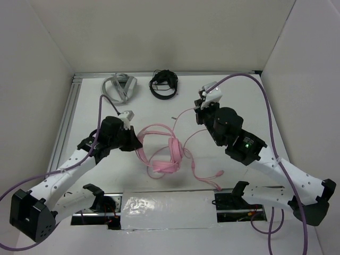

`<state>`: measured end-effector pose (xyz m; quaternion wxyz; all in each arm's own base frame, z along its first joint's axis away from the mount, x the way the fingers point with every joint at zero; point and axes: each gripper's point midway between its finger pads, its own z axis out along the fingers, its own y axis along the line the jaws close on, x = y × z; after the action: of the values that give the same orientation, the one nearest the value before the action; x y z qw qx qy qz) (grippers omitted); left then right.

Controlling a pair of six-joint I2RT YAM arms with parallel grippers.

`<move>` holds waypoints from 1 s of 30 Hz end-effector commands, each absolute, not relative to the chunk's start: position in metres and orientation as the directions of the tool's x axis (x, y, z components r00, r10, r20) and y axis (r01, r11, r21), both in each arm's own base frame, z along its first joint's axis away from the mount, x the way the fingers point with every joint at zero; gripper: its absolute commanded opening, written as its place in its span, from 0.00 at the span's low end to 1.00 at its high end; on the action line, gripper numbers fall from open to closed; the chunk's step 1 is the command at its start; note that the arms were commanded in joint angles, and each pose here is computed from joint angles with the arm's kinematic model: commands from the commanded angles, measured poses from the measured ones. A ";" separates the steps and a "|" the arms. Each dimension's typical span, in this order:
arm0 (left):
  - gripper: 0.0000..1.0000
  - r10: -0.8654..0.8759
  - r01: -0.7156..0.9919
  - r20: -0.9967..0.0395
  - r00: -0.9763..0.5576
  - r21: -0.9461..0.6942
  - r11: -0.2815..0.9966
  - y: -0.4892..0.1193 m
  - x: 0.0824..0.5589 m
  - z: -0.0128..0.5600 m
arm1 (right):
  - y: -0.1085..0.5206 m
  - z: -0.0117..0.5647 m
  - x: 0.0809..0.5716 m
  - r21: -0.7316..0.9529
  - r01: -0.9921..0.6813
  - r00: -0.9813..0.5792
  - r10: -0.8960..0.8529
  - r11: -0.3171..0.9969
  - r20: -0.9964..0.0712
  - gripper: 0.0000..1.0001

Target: Wrap the headphones

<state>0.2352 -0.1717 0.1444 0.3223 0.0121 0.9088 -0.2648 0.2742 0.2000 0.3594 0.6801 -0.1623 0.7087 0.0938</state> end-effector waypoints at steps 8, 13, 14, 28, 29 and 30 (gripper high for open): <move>0.00 -0.025 0.704 -0.803 -0.596 -0.537 0.465 -0.223 0.171 0.231 | 0.156 0.365 0.334 -0.167 -0.308 0.025 -0.168 0.937 -0.986 0.00; 0.00 -0.039 0.787 -0.849 -0.526 -0.504 0.355 -0.225 0.148 0.263 | 0.164 0.315 0.360 -0.149 -0.326 -0.081 -0.185 0.933 -0.979 0.00; 0.00 -0.053 0.792 -0.858 -0.512 -0.495 0.357 -0.223 0.147 0.272 | 0.166 0.309 0.364 -0.144 -0.323 -0.093 -0.183 0.936 -0.979 0.00; 0.00 -0.400 0.617 -0.873 -0.280 -0.483 0.622 -0.183 0.210 0.444 | 0.221 0.170 0.368 0.240 -0.395 -0.422 0.057 0.887 -0.905 0.00; 0.00 -0.429 0.594 -0.854 -0.294 -0.515 0.618 -0.182 0.213 0.449 | 0.227 0.161 0.366 0.268 -0.403 -0.448 0.067 0.875 -0.891 0.00; 0.00 -0.454 0.567 -0.841 -0.294 -0.536 0.626 -0.179 0.218 0.453 | 0.233 0.152 0.362 0.289 -0.420 -0.470 0.066 0.860 -0.880 0.00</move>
<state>0.2088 -0.1919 0.4128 0.5627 0.1193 0.7032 -0.4178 0.3612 0.2060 0.1447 0.4969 -0.1216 0.8429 0.1667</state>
